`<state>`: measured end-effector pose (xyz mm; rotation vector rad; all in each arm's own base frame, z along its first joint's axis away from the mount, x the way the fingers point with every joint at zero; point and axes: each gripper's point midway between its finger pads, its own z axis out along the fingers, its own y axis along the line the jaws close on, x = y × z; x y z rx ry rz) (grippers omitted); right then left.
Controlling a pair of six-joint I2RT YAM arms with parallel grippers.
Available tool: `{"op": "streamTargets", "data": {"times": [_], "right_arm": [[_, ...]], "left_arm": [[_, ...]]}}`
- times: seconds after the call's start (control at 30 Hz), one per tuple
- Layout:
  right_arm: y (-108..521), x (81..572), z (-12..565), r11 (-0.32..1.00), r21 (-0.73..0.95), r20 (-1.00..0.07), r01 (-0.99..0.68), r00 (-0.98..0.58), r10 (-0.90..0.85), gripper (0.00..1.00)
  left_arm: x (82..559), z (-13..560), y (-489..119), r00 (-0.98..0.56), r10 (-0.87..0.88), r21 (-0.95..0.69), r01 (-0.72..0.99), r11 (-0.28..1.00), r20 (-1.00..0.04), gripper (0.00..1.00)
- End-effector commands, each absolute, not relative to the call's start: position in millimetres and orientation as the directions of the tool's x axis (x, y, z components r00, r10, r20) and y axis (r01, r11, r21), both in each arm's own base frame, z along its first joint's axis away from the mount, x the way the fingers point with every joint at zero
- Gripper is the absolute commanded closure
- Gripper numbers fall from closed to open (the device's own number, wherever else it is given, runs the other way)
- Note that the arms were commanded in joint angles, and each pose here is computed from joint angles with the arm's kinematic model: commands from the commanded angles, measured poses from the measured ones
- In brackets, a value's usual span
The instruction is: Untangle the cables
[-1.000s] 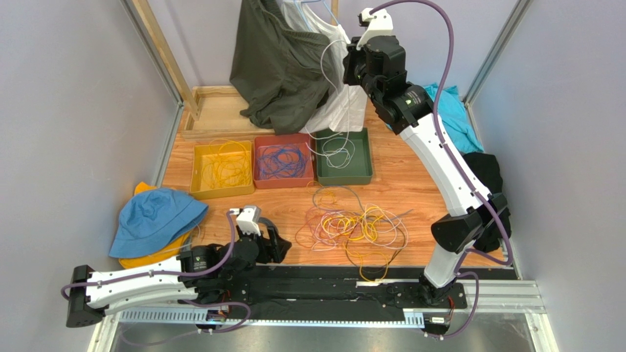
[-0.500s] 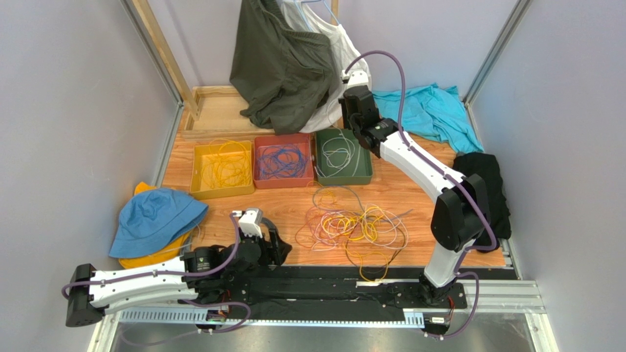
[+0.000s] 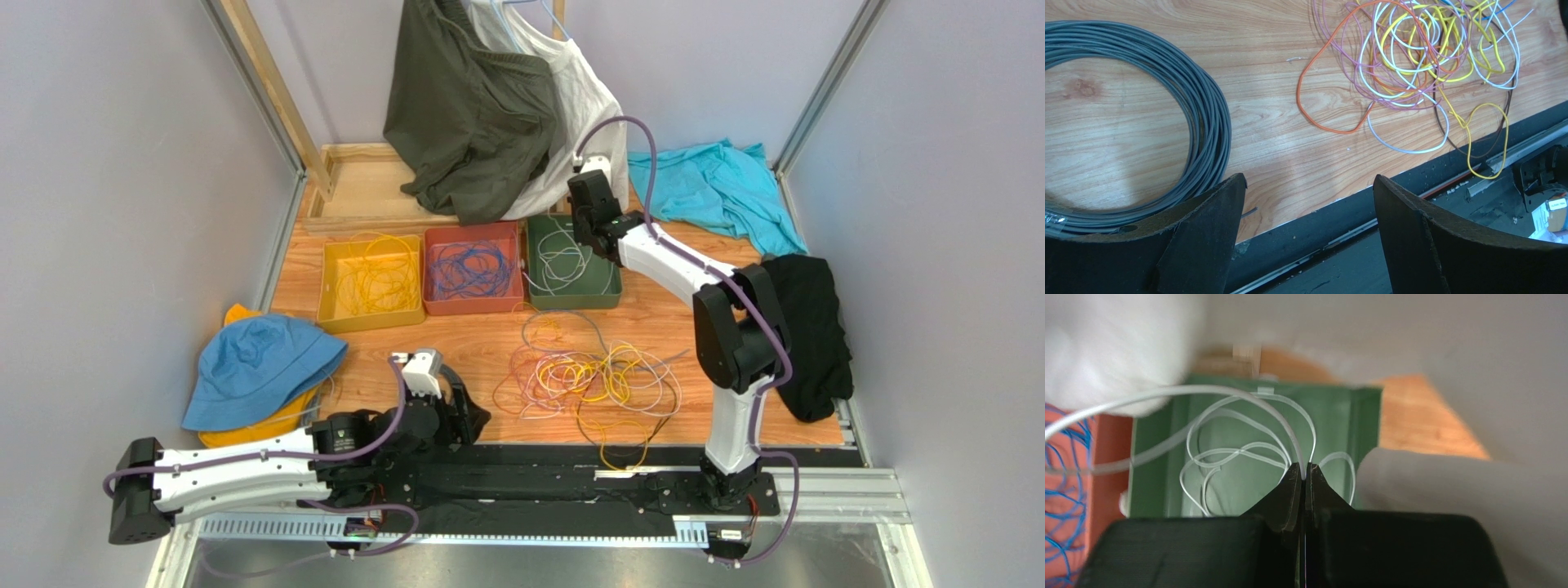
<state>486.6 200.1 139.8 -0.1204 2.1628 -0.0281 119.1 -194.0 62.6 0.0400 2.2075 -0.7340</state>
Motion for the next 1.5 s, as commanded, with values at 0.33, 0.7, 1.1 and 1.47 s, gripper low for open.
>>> {"op": "streamTargets", "data": {"times": [0.33, 0.7, 1.1, 1.47], "right_arm": [[197.2, 440.1, 157.7, 0.999, -0.021, -0.827, 0.024, -0.563, -0.004, 0.33], [190.1, 426.8, 179.5, 0.994, -0.102, -0.835, 0.034, -0.546, -0.067, 0.29], [176.2, 361.0, 193.9, 0.989, 0.129, -0.882, 0.070, -0.447, 0.146, 0.31], [166.4, 235.9, 187.3, 0.909, 0.397, -0.850, -0.124, -0.424, 0.313, 0.36]], "left_arm": [[119.4, 70.6, -209.0, -0.690, -0.222, -0.532, 0.274, 0.801, -0.689, 0.15], [120.1, 74.2, -220.3, -0.695, -0.204, -0.528, 0.289, 0.799, -0.689, 0.15], [125.4, 89.8, -230.4, -0.666, -0.199, -0.522, 0.328, 0.788, -0.719, 0.15], [150.1, 128.2, -284.6, -0.576, -0.089, -0.400, 0.439, 0.805, -0.813, 0.13]]}}
